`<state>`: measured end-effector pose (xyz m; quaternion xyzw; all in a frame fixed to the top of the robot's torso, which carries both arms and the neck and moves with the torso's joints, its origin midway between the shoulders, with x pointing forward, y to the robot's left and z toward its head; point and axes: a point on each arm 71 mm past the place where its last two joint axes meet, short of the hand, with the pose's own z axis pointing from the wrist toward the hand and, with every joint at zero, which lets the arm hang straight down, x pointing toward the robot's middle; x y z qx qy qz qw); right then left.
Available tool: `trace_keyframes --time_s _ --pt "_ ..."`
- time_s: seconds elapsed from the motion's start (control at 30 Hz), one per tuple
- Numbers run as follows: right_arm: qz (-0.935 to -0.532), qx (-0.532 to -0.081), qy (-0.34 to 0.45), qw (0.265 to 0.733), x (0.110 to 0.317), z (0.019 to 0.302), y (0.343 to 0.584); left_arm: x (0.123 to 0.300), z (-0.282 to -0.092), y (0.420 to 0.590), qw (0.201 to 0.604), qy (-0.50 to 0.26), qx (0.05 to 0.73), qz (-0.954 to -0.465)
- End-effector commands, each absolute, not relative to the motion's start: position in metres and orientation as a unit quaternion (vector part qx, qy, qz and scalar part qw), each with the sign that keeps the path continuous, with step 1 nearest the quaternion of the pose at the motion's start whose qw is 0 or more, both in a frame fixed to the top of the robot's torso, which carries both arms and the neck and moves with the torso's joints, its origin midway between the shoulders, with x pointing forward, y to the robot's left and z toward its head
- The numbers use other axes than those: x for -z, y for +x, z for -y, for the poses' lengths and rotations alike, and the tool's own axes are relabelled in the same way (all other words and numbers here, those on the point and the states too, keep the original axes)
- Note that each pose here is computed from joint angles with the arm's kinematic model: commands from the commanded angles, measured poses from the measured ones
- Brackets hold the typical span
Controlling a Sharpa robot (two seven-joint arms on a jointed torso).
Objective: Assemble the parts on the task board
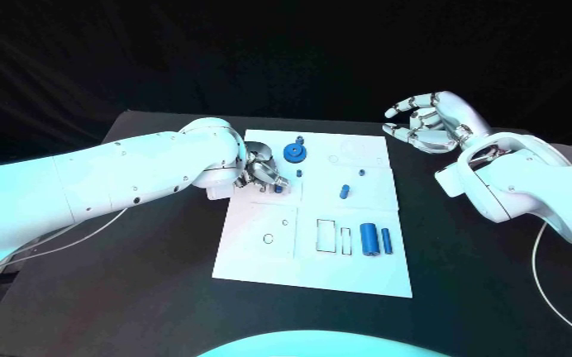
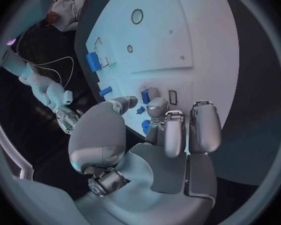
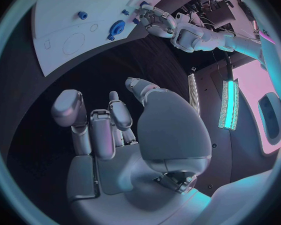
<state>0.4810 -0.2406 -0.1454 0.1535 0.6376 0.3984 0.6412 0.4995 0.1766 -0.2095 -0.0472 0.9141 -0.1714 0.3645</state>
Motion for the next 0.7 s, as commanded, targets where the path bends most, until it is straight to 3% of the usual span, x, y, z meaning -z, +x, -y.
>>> trace_keyframes --time_s 0.03,0.2,0.7 --pt "-0.637 -0.401 0.15 0.641 0.146 0.24 0.48 0.208 -0.174 0.497 0.362 -0.051 0.184 -0.913" --pt "-0.637 -0.4 0.151 0.641 0.147 0.241 0.48 0.2 -0.176 0.497 0.367 -0.052 0.189 -0.909" --pt "-0.638 -0.398 0.152 0.642 0.148 0.242 0.481 0.15 -0.192 0.513 0.399 -0.037 0.182 -0.898"
